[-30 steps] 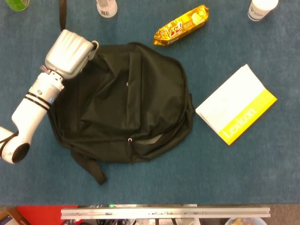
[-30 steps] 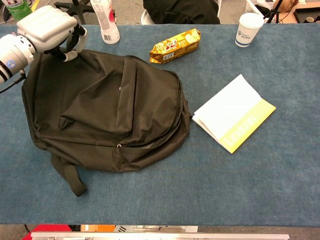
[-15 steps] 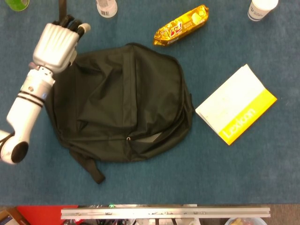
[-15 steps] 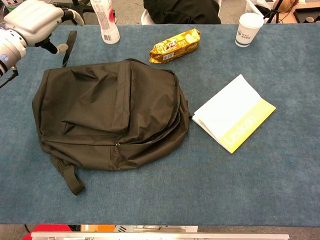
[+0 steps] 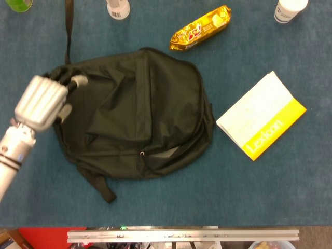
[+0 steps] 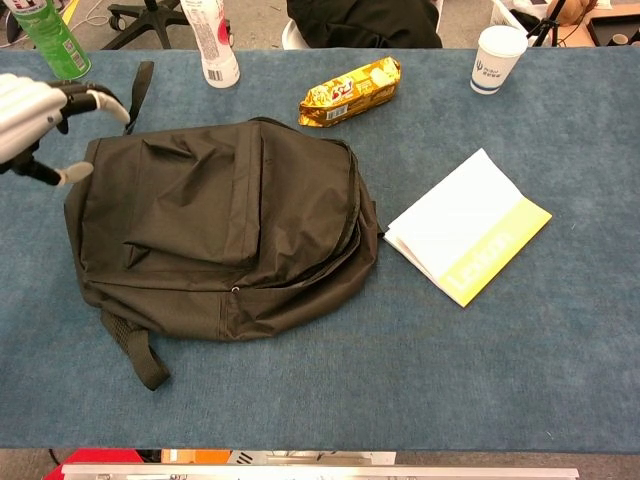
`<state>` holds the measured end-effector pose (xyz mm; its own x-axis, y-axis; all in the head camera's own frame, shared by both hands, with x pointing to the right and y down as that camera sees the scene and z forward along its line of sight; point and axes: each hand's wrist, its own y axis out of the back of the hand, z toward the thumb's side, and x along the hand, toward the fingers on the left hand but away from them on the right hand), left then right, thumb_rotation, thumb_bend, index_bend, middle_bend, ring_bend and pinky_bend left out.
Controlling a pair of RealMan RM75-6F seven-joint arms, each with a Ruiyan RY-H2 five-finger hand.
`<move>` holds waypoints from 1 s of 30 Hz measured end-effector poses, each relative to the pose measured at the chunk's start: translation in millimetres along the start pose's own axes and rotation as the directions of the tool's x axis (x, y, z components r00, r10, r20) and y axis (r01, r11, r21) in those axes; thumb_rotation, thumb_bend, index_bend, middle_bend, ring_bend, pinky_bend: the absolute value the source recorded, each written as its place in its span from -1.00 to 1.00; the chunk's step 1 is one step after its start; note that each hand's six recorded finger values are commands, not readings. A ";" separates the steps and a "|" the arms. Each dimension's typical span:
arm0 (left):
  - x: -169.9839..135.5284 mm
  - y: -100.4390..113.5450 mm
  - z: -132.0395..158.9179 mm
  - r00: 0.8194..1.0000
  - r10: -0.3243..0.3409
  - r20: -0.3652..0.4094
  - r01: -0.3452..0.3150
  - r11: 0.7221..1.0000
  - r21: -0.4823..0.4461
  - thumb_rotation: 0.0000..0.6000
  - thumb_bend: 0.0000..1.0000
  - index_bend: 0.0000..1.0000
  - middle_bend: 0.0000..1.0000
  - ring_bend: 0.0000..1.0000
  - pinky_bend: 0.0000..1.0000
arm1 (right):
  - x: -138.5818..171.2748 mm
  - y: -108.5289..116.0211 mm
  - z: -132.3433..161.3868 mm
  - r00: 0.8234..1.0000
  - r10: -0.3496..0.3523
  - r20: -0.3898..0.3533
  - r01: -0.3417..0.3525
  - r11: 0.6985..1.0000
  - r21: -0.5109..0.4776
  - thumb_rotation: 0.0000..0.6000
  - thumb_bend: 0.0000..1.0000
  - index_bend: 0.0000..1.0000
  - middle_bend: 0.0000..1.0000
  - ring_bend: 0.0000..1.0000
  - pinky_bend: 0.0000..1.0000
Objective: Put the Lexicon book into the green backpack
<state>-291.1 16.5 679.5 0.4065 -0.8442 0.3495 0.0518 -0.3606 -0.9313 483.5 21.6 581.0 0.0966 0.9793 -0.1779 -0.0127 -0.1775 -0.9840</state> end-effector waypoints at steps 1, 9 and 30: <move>-6.1 -4.5 1.5 1.000 -0.012 0.007 0.012 1.000 -0.001 1.00 -0.41 -0.54 -0.59 -0.60 -0.19 | -0.2 -0.3 0.1 1.000 0.001 0.000 -0.001 1.000 0.000 1.00 -0.42 -0.49 -0.21 -0.46 -0.09; -39.1 -38.2 20.4 0.992 -0.102 0.068 0.100 0.994 0.043 1.00 -0.53 -0.92 -0.87 -0.87 -0.41 | -1.0 -1.4 1.6 1.000 0.005 -0.001 -0.005 1.000 0.002 1.00 -0.42 -0.49 -0.21 -0.46 -0.09; -62.1 -65.1 73.5 0.969 -0.183 0.167 0.172 0.982 0.076 1.00 -0.63 -1.00 -1.00 -1.00 -0.67 | 3.5 -1.3 -4.5 1.000 0.011 0.011 -0.011 1.000 -0.011 1.00 -0.42 -0.49 -0.21 -0.46 -0.09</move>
<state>-252.6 121.6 710.9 0.5367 -0.6856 0.4919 0.1904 -0.4695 -0.8622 488.4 24.8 581.7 0.0855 0.9783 -0.1890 -0.0030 -0.1894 -0.9819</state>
